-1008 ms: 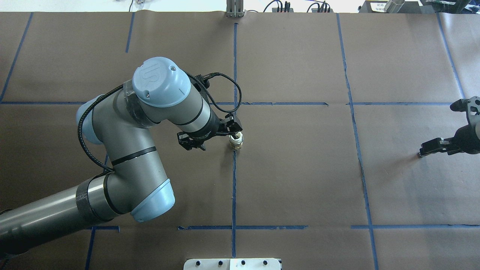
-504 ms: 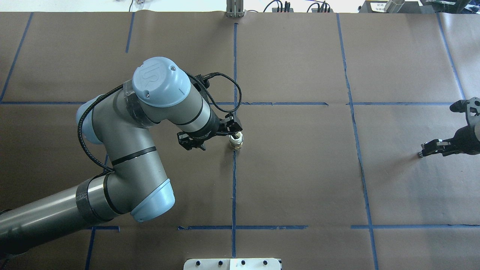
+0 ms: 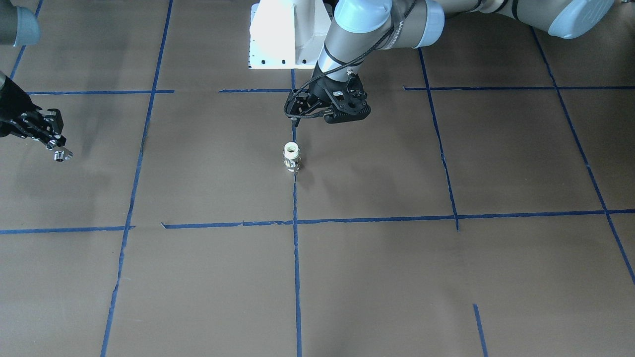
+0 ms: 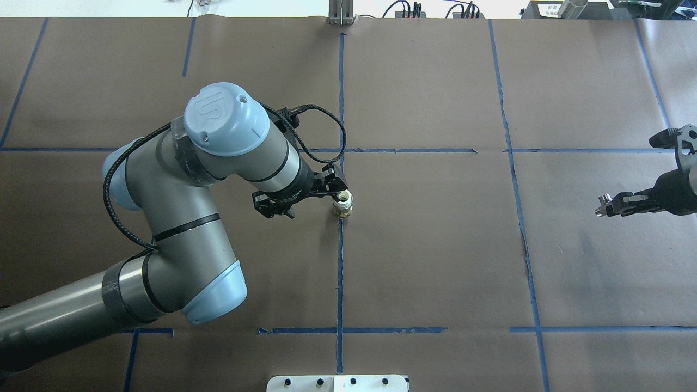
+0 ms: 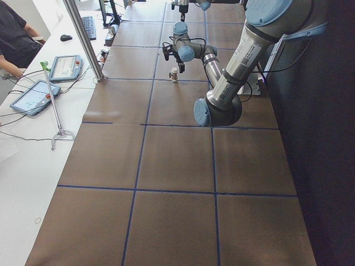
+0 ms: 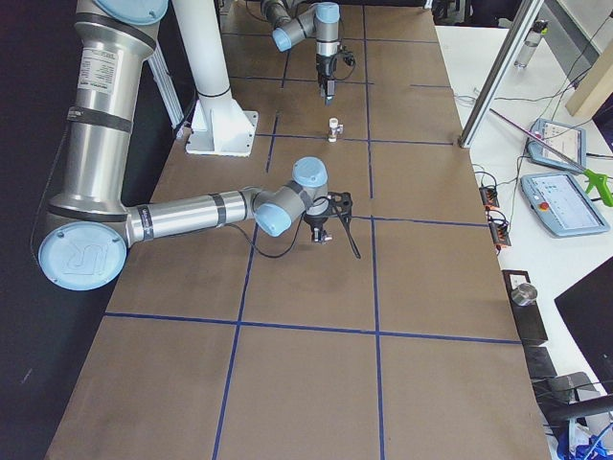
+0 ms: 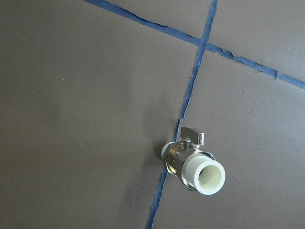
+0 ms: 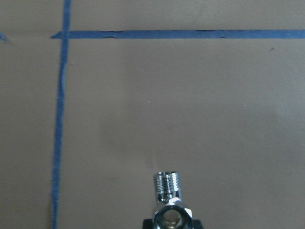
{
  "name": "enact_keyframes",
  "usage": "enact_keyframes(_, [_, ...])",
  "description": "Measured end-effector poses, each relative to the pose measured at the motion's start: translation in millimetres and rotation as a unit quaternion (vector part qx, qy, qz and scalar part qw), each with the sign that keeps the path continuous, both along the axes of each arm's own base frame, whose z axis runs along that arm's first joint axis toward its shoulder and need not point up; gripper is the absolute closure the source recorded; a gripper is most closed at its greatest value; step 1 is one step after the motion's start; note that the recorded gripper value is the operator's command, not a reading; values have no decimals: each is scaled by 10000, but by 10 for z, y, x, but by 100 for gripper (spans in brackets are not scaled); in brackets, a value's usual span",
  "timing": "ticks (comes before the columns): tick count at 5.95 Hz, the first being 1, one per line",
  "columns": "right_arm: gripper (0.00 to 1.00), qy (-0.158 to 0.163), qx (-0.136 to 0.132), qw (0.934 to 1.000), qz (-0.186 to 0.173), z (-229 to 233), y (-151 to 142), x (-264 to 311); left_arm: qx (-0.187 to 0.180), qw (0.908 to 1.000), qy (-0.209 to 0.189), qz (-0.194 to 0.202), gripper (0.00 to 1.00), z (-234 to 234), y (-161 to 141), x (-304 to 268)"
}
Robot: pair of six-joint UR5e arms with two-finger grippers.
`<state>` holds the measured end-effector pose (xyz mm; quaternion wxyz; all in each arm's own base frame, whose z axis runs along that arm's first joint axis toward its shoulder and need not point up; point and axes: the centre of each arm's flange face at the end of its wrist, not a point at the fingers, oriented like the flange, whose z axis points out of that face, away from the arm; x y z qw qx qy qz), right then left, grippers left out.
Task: Assemble PPR valve and pipe with both arms
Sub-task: 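Carry the tee over the valve and lower it onto the valve top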
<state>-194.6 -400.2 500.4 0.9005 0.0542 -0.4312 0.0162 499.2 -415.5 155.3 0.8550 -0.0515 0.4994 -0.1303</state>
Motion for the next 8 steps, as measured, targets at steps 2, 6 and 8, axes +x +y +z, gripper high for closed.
enact_keyframes(2, [100,-680,-500,9955,430,-1135,-68,-504,29,10000,-11,2,7,216,126,-250])
enact_keyframes(6, [100,-1218,-1690,9713,1148,-3488,-20,-2260,-13,9999,-107,10,0,660,223,-366])
enact_keyframes(8, [100,-1027,-1890,9669,1370,-3752,-142,-2778,-62,9998,-207,29,0,859,247,-304])
